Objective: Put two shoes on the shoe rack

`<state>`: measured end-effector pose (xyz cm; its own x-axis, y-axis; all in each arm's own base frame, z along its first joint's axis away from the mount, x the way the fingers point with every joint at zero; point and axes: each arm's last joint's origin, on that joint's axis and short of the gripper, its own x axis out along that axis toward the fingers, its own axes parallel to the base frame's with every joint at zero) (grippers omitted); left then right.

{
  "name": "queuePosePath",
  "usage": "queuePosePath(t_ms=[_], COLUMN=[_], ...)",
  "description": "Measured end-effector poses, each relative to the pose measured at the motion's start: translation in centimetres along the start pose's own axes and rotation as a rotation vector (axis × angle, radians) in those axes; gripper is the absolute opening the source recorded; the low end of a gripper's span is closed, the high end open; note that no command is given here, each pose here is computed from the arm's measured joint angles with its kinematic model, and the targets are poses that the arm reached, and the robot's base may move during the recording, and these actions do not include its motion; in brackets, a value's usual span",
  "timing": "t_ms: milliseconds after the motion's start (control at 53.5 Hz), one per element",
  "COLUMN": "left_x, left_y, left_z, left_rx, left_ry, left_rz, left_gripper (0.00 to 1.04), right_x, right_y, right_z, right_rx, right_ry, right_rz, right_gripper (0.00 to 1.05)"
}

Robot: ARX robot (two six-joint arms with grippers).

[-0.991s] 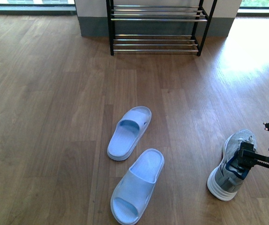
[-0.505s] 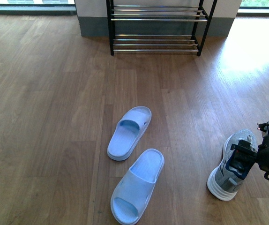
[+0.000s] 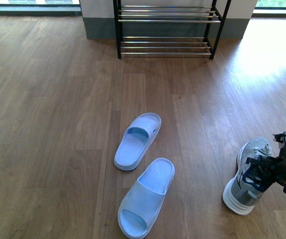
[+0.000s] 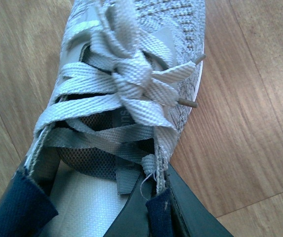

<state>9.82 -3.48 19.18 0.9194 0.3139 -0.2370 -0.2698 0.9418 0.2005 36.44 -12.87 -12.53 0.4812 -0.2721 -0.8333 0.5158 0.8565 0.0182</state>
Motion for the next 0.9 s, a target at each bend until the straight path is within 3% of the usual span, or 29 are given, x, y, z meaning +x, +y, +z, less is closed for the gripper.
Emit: queuePosePath(t_ms=[224,486,599,729,898], left_x=[0.0,0.0,0.0,0.0,0.0], left_y=[0.0,0.0,0.0,0.0,0.0], left_z=[0.0,0.0,0.0,0.0,0.0], left_rx=[0.000,0.000,0.000,0.000,0.000], left_ry=[0.000,0.000,0.000,0.000,0.000], left_rz=[0.000,0.000,0.000,0.000,0.000], left_gripper=[0.02,0.02,0.02,0.02,0.02], right_x=[-4.0,-15.0,-22.1,-29.5,-35.1], right_y=[-0.5,-0.9,-1.3,-1.9,-2.6], right_z=[1.4,5.6,6.7,6.5,4.4], right_rx=[-0.132,-0.334,-0.438,-0.507,-0.534], right_ry=[-0.074,-0.310,-0.478,-0.644,-0.766], right_rz=[0.002,0.047,0.031,-0.002,-0.018], right_gripper=[0.01,0.01,0.01,0.01,0.01])
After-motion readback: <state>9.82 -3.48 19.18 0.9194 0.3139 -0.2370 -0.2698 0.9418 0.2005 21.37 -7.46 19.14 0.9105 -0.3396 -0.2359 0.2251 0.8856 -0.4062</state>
